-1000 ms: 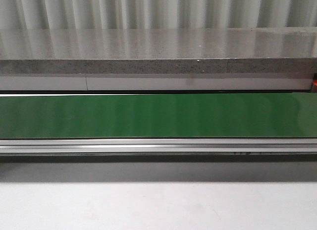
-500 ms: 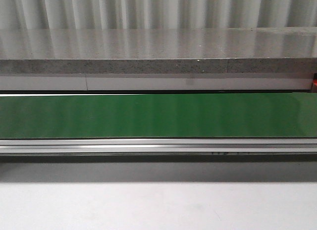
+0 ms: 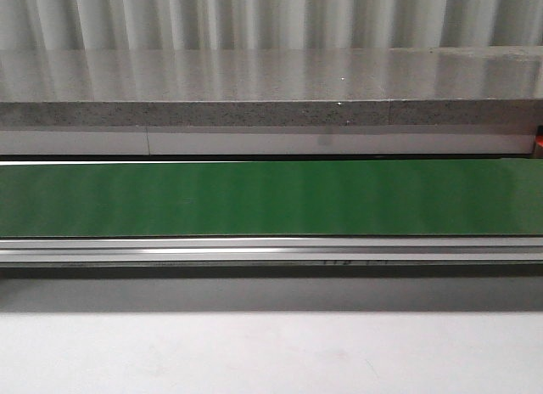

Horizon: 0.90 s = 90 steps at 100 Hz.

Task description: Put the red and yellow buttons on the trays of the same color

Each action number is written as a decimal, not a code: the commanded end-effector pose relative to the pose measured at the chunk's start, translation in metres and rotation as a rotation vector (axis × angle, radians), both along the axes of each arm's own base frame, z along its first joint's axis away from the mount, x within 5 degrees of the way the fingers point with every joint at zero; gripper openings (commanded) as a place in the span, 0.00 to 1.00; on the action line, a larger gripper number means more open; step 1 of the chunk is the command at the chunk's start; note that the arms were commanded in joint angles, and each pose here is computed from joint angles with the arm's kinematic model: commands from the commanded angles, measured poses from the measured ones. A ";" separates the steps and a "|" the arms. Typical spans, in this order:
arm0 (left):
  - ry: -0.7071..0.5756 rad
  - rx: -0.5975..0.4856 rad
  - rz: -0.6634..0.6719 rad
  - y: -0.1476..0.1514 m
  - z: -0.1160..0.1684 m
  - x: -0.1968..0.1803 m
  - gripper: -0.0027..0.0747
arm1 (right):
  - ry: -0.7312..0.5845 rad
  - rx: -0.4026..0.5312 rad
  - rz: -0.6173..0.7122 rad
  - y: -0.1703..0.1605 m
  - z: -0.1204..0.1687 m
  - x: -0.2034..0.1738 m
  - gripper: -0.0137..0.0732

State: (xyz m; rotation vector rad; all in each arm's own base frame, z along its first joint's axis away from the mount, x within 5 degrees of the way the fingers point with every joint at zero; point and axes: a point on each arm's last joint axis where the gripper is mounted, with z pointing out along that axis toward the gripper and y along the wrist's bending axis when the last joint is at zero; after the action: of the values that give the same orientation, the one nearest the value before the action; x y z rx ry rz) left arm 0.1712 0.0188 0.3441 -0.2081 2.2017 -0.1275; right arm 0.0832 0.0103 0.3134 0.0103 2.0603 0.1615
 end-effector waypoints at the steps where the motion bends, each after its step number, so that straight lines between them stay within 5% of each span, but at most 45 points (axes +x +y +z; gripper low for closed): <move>1: -0.029 -0.015 0.057 0.011 0.010 0.016 0.44 | -0.082 0.000 0.002 0.000 0.012 0.002 0.08; 8: 0.018 -0.023 0.083 0.019 0.005 0.024 0.63 | -0.082 0.000 0.002 0.000 0.012 0.002 0.08; 16: 0.069 -0.036 0.122 0.031 -0.001 0.032 0.72 | -0.082 0.000 0.002 0.000 0.012 0.002 0.08; 61: 0.453 -0.257 0.375 0.120 -0.043 0.065 0.72 | -0.082 0.000 0.002 0.000 0.012 0.002 0.08; 90: 0.584 -0.235 0.399 0.162 -0.068 0.097 0.72 | -0.081 0.000 0.002 0.000 0.012 0.002 0.08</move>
State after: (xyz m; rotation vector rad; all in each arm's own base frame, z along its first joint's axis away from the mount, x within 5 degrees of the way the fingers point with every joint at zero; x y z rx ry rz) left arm 0.2599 0.1730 0.2652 -0.9118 2.6966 -0.1399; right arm 0.0832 0.0103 0.3134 0.0103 2.0603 0.1615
